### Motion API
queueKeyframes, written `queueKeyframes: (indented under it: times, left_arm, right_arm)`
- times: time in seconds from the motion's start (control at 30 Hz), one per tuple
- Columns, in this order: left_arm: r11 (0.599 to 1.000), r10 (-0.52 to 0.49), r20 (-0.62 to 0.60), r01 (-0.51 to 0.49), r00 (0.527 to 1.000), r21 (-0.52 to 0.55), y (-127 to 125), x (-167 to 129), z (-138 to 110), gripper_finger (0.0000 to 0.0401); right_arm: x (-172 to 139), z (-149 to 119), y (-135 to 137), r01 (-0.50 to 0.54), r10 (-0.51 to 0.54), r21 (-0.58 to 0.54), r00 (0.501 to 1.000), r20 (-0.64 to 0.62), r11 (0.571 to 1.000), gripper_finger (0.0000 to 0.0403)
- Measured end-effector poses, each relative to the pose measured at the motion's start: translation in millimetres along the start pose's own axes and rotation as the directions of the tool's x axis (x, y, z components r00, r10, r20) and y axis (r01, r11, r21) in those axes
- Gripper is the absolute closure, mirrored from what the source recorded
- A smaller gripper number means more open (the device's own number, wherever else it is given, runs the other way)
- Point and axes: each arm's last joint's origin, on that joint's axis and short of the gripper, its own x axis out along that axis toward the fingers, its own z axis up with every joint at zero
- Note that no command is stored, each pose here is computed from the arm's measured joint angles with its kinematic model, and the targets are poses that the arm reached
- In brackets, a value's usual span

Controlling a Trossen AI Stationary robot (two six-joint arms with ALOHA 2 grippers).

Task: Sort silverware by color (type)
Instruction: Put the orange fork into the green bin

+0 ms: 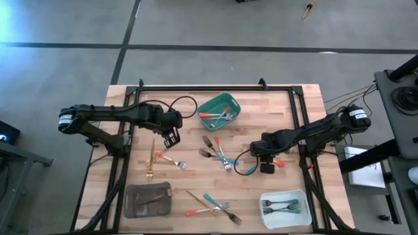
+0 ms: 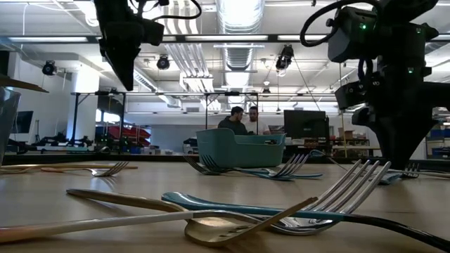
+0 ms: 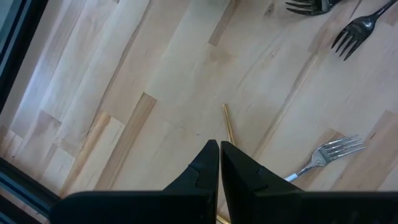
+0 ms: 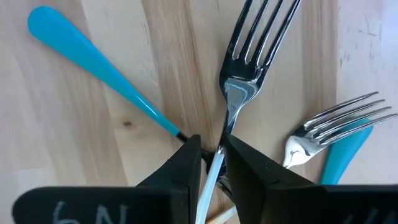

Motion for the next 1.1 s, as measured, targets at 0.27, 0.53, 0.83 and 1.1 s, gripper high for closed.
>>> queueKeyframes:
  times: [0.27,0.53,0.83,1.1]
  left_arm:
    - [1.000,0.000,0.001,0.000,1.000,0.000,0.0,0.0,0.1,0.0401]
    - [1.000,-0.001,0.001,0.001,1.000,0.000,-0.1,0.0,0.1,0.0401]
    - [1.000,-0.001,0.002,0.001,1.000,0.000,-0.1,0.0,0.2,0.0401]
    - [1.000,-0.001,0.001,0.001,1.000,0.008,-0.1,0.0,0.1,0.0401]
  right_arm:
    - [0.1,0.5,-0.5,0.020,-0.020,0.001,1.000,0.006,1.000,0.0339]
    - [0.2,2.9,-3.9,0.073,-0.074,0.014,0.997,0.036,0.997,0.0339]
    - [7.7,-3.9,-12.7,0.049,-0.050,0.102,0.999,0.006,0.994,0.0339]
    - [3.1,3.4,-12.2,0.029,-0.035,0.122,0.998,0.048,0.992,0.0339]
